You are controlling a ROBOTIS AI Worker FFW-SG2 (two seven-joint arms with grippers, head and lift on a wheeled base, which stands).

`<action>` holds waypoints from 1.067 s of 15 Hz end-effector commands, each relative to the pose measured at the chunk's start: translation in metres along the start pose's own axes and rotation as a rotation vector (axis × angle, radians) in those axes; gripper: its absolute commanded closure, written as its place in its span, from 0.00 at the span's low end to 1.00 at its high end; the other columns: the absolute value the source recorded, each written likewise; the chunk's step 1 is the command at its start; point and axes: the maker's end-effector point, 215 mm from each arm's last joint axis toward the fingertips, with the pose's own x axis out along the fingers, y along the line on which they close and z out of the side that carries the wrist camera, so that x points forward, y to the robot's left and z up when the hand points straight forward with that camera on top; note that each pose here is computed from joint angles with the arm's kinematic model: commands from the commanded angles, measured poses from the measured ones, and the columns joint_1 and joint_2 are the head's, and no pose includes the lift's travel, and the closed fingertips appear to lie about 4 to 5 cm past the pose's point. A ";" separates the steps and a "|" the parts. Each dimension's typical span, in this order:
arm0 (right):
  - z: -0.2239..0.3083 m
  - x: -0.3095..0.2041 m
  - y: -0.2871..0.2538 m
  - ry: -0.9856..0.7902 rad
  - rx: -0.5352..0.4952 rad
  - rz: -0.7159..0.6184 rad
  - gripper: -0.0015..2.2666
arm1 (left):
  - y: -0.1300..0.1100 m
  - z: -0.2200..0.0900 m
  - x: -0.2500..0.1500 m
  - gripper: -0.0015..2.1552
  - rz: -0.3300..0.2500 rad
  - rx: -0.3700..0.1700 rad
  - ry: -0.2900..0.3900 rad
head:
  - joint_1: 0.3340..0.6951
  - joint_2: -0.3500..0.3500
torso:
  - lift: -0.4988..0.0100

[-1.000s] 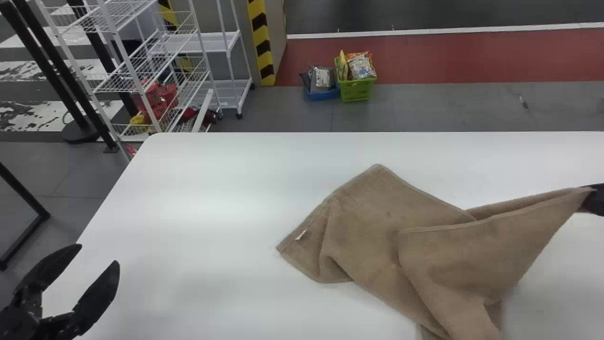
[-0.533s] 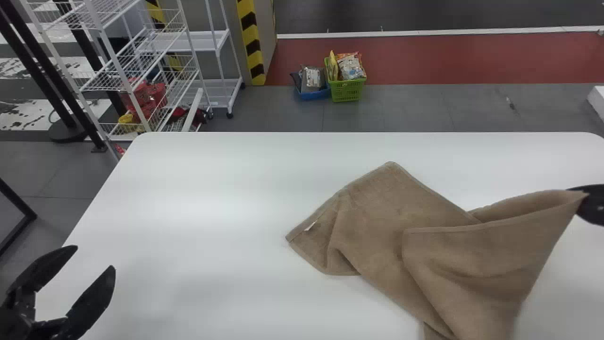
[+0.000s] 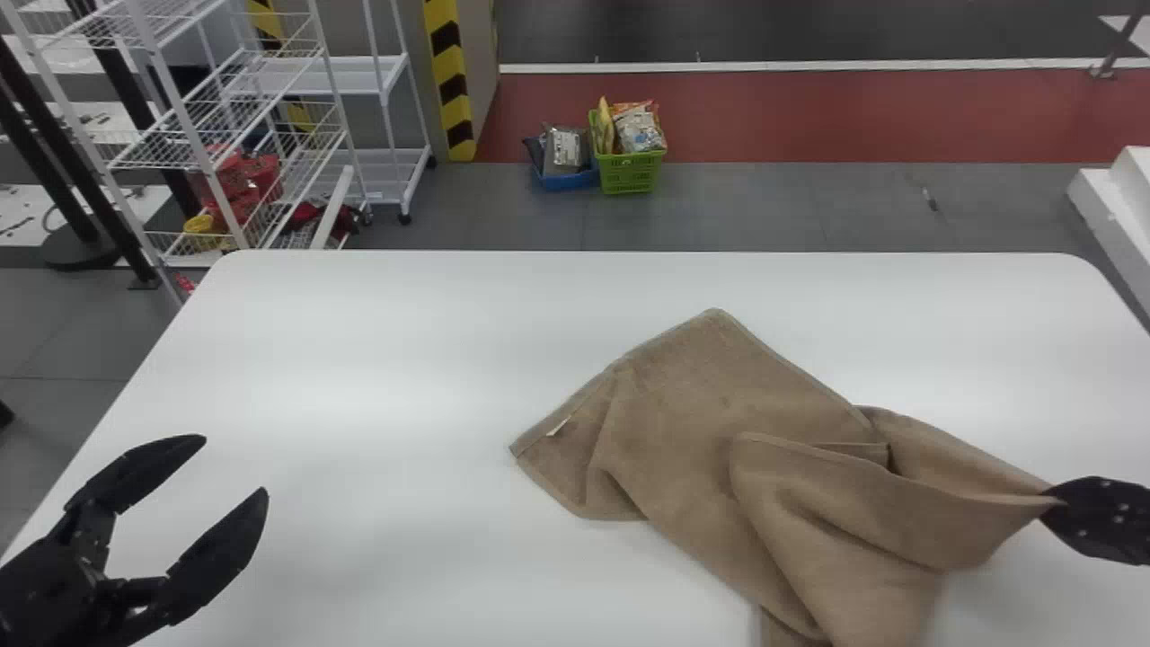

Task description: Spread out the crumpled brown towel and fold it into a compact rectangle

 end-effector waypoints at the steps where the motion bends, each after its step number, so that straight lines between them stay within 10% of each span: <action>1: -0.010 -0.001 0.003 0.028 0.007 0.007 0.58 | -0.030 -0.014 0.033 0.09 -0.090 0.019 0.057 | 1.00 0.47 | 0.73; 7: -0.012 0.008 0.011 0.019 0.035 0.024 0.58 | -0.077 -0.044 0.115 0.09 -0.231 -0.022 0.192 | 1.00 0.25 | 0.73; 16: -0.009 0.019 0.024 0.013 0.047 0.048 0.58 | -0.094 -0.066 0.185 0.09 -0.201 0.071 0.281 | 1.00 0.14 | 0.73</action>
